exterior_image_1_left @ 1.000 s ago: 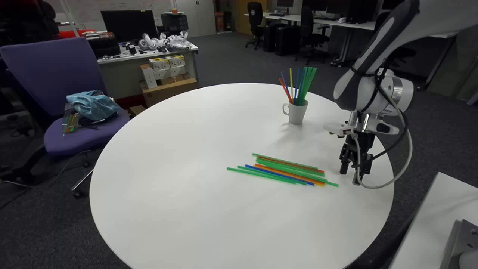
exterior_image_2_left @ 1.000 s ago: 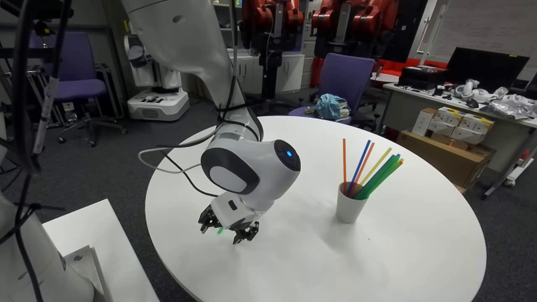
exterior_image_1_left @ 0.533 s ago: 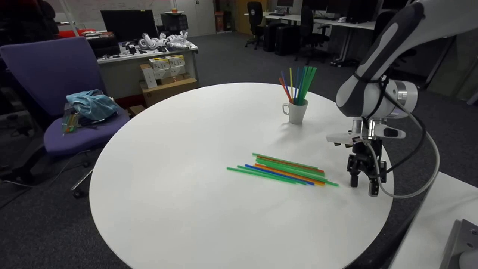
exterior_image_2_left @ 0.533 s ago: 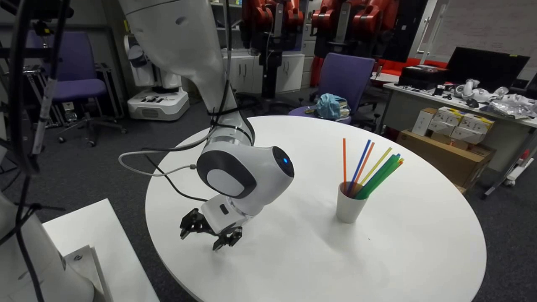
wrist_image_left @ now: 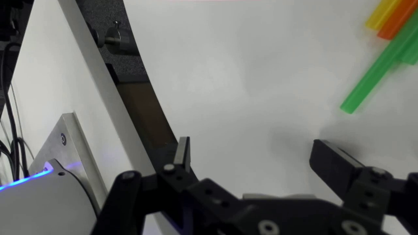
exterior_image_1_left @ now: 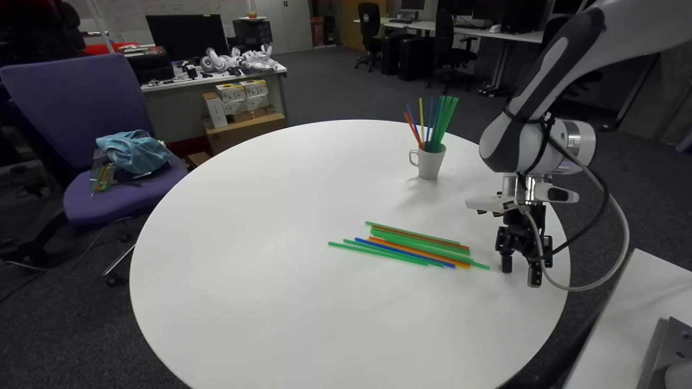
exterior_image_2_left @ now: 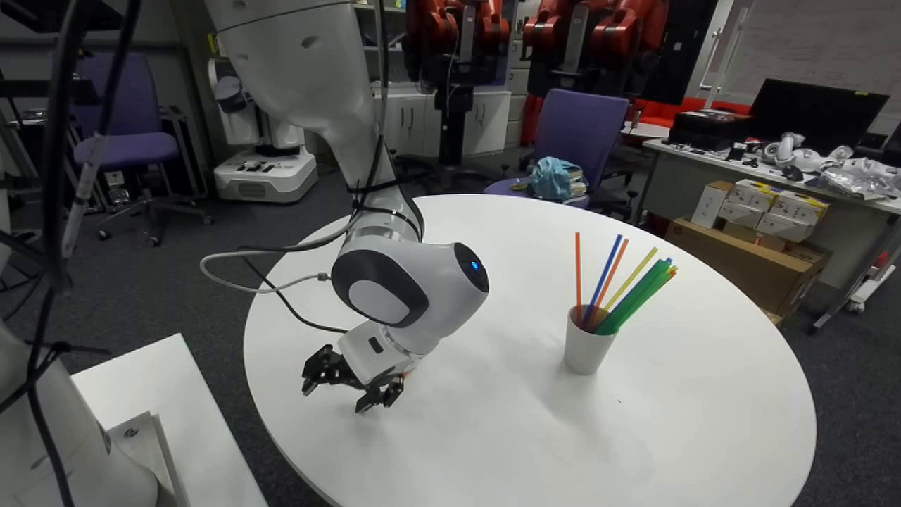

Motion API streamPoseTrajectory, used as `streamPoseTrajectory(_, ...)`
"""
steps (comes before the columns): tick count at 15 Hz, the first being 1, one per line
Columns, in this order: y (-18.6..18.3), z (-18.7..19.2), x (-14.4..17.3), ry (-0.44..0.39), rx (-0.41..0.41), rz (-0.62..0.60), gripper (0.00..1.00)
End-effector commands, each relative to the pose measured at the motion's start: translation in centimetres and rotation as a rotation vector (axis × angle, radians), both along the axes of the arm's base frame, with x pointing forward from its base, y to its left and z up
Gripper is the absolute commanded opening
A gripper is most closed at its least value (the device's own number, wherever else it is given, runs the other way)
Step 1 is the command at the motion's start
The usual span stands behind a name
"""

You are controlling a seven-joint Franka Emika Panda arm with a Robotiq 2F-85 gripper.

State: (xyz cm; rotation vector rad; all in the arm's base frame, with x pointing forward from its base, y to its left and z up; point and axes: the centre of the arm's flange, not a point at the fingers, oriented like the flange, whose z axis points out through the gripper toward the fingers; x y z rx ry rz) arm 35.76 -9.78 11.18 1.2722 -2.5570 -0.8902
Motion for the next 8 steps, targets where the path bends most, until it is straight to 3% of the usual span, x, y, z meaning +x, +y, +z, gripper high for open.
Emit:
streamPoseTrajectory(1,0.7,-0.8,1.3,-0.009,0.003,-0.021,1.0)
streamPoseTrajectory(8,1.8,-1.7,3.2,-0.041,0.018,-0.079,1.0)
